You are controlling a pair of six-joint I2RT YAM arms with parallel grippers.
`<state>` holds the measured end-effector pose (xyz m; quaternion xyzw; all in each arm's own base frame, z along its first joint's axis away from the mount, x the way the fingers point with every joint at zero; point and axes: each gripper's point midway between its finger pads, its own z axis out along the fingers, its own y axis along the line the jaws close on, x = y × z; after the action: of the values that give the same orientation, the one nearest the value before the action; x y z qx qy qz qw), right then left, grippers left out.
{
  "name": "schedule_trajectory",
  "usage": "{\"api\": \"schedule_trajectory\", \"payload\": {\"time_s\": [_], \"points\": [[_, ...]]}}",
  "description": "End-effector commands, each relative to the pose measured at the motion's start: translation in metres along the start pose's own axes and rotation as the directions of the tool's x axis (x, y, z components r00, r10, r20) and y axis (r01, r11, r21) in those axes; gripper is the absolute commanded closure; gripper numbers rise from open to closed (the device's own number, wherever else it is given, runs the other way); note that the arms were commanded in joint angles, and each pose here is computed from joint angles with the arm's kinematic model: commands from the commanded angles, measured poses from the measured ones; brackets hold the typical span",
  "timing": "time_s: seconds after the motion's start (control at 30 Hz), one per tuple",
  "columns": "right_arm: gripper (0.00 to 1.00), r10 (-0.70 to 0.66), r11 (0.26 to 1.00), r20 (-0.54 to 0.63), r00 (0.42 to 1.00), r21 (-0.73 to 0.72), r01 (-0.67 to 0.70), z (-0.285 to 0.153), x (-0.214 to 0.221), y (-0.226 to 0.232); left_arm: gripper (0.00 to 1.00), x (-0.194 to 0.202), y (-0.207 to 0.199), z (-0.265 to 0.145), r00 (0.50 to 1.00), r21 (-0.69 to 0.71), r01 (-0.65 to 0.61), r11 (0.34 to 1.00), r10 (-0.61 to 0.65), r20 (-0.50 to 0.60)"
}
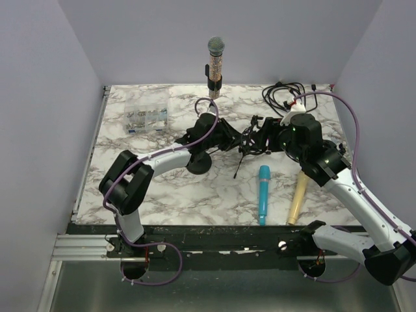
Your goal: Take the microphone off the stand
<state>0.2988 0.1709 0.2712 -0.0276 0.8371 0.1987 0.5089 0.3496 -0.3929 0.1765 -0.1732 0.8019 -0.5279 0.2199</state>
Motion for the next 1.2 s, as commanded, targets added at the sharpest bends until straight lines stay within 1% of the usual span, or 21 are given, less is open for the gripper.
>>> {"api": "schedule_trajectory", "payload": {"time_s": [0.0, 0.03, 0.1, 0.2, 0.23, 0.27, 0.33, 0.43, 0.53, 0.6, 0.63, 0.67, 0.7, 0.77, 0.87, 1.0, 1.07, 1.17], "points": [[0.3, -0.028, 0.998, -0.027, 0.999, 0.062, 0.03, 0.001, 0.01, -0.014, 0.51, 0.002, -0.049, -0.022, 0.994, 0.066, -0.097, 0.993, 0.093, 0.064], [0.3, -0.028, 0.998, -0.027, 0.999, 0.061, 0.03, 0.001, 0.01, -0.014, 0.45, 0.001, -0.05, -0.025, 0.987, 0.06, -0.144, 0.988, 0.139, 0.077], [0.29, -0.027, 0.998, -0.029, 0.999, 0.05, 0.029, 0.0, 0.01, -0.012, 0.39, 0.0, -0.056, -0.031, 0.967, 0.073, -0.24, 0.968, 0.232, 0.101], [0.29, -0.023, 0.999, -0.025, 0.999, 0.031, 0.024, -0.001, 0.009, -0.009, 0.35, -0.001, -0.059, -0.039, 0.919, 0.088, -0.383, 0.92, 0.37, 0.133], [0.29, -0.021, 0.999, -0.023, 1.0, 0.025, 0.022, -0.002, 0.008, -0.008, 0.34, 0.0, -0.062, -0.041, 0.891, 0.105, -0.447, 0.888, 0.433, 0.138], [0.29, -0.021, 1.0, -0.023, 1.0, 0.021, 0.021, -0.002, 0.008, -0.007, 0.34, 0.001, -0.063, -0.041, 0.86, 0.114, -0.507, 0.854, 0.492, 0.138], [0.29, -0.021, 1.0, -0.019, 1.0, 0.018, 0.021, -0.003, 0.007, -0.006, 0.35, 0.004, -0.056, -0.039, 0.808, 0.092, -0.588, 0.804, 0.58, 0.1], [0.29, -0.022, 1.0, -0.019, 1.0, 0.021, 0.023, -0.003, 0.007, -0.007, 0.37, 0.006, -0.047, -0.037, 0.732, 0.08, -0.682, 0.727, 0.678, 0.075], [0.29, -0.02, 1.0, -0.022, 1.0, 0.015, 0.02, -0.002, 0.007, -0.005, 0.4, 0.006, -0.038, -0.031, 0.633, 0.085, -0.774, 0.628, 0.771, 0.065], [0.29, -0.015, 1.0, -0.025, 1.0, 0.007, 0.016, 0.0, 0.007, -0.003, 0.4, 0.006, -0.032, -0.025, 0.554, 0.094, -0.831, 0.548, 0.832, 0.045], [0.29, -0.013, 1.0, -0.027, 1.0, 0.0, 0.013, 0.0, 0.007, -0.002, 0.4, 0.006, -0.03, -0.022, 0.507, 0.105, -0.859, 0.501, 0.861, 0.043], [0.29, -0.012, 1.0, -0.028, 1.0, -0.009, 0.011, 0.0, 0.007, 0.0, 0.39, 0.007, -0.028, -0.019, 0.473, 0.115, -0.878, 0.465, 0.88, 0.046], [0.29, -0.01, 1.0, -0.03, 1.0, -0.015, 0.009, 0.0, 0.007, 0.001, 0.37, 0.007, -0.029, -0.018, 0.426, 0.131, -0.9, 0.416, 0.902, 0.066], [0.29, -0.008, 1.0, -0.029, 1.0, -0.019, 0.007, 0.001, 0.007, 0.002, 0.37, 0.006, -0.032, -0.017, 0.36, 0.147, -0.928, 0.342, 0.925, 0.121], [0.29, -0.007, 1.0, -0.031, 0.999, -0.015, 0.007, 0.001, 0.007, 0.002, 0.36, 0.005, -0.04, -0.015, 0.274, 0.163, -0.956, 0.244, 0.942, 0.193], [0.29, -0.012, 1.0, -0.029, 1.0, -0.007, 0.012, 0.0, 0.005, 0.001, 0.36, 0.003, -0.043, -0.007, 0.217, 0.187, -0.966, 0.179, 0.954, 0.208], [0.29, -0.014, 1.0, -0.029, 0.999, -0.002, 0.014, 0.001, 0.005, 0.0, 0.38, 0.007, -0.045, -0.004, 0.206, 0.237, -0.959, 0.154, 0.955, 0.214], [0.29, -0.015, 1.0, -0.031, 0.999, 0.0, 0.015, 0.001, 0.004, 0.0, 0.45, 0.011, -0.04, 0.0, 0.201, 0.3, -0.944, 0.136, 0.959, 0.198]]}}
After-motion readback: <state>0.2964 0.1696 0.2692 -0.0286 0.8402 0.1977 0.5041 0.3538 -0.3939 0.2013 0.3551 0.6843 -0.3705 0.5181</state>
